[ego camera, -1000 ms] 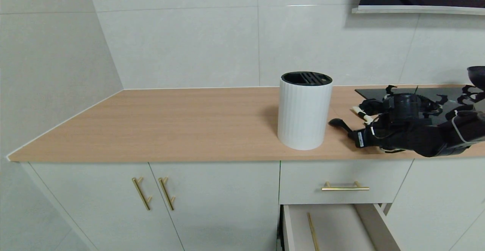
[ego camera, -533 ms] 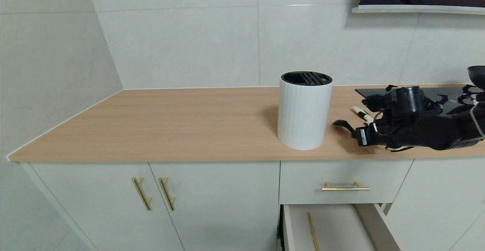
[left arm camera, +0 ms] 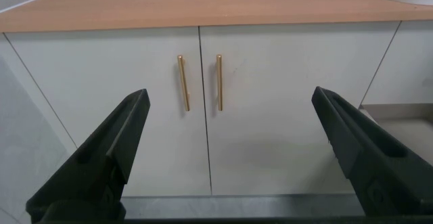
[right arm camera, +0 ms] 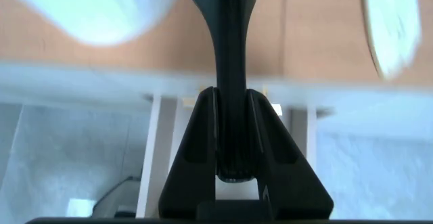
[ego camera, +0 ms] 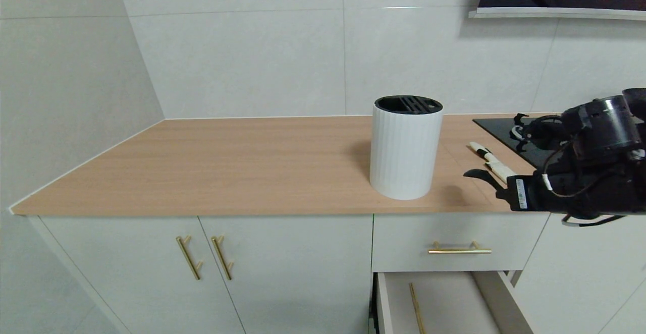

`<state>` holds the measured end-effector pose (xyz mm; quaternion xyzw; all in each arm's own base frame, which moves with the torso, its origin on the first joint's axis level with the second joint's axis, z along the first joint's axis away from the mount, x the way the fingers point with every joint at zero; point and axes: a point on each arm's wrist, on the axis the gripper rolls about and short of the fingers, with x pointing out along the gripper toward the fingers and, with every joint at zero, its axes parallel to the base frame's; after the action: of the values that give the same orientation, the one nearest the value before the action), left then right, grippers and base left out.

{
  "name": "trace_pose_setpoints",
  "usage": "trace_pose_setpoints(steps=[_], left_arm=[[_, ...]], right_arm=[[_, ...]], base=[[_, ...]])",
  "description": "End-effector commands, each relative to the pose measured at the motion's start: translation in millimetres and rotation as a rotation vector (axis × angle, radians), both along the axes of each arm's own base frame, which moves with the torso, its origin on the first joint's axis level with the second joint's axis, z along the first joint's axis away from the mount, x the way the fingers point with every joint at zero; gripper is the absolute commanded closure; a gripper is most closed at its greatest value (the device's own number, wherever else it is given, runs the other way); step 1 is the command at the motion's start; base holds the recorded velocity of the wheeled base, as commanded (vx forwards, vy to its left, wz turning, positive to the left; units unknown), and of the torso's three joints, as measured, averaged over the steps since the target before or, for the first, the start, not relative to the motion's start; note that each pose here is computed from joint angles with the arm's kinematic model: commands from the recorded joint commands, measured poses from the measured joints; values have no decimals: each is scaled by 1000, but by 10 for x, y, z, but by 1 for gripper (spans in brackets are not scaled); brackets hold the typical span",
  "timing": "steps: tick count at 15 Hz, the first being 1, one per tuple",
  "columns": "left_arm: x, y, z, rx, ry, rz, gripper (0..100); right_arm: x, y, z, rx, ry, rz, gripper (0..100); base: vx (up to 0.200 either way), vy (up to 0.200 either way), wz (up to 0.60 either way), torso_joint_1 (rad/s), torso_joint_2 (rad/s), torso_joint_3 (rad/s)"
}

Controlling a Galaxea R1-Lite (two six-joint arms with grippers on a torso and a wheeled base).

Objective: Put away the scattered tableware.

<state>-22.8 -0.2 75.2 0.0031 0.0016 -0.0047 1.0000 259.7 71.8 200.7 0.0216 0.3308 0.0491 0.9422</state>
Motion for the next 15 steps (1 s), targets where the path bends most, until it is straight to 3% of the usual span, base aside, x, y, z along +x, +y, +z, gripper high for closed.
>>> trace_pose_setpoints(steps=[1,15], left_arm=[[0,0,0,0,0,0,0],[0,0,0,0,0,0,0]], right_arm=[[-466,-125,35,6,-13,8,100],[-420,-106,-235,-45,85,38,100]], base=[[0,0,0,0,0,0],[0,0,0,0,0,0]])
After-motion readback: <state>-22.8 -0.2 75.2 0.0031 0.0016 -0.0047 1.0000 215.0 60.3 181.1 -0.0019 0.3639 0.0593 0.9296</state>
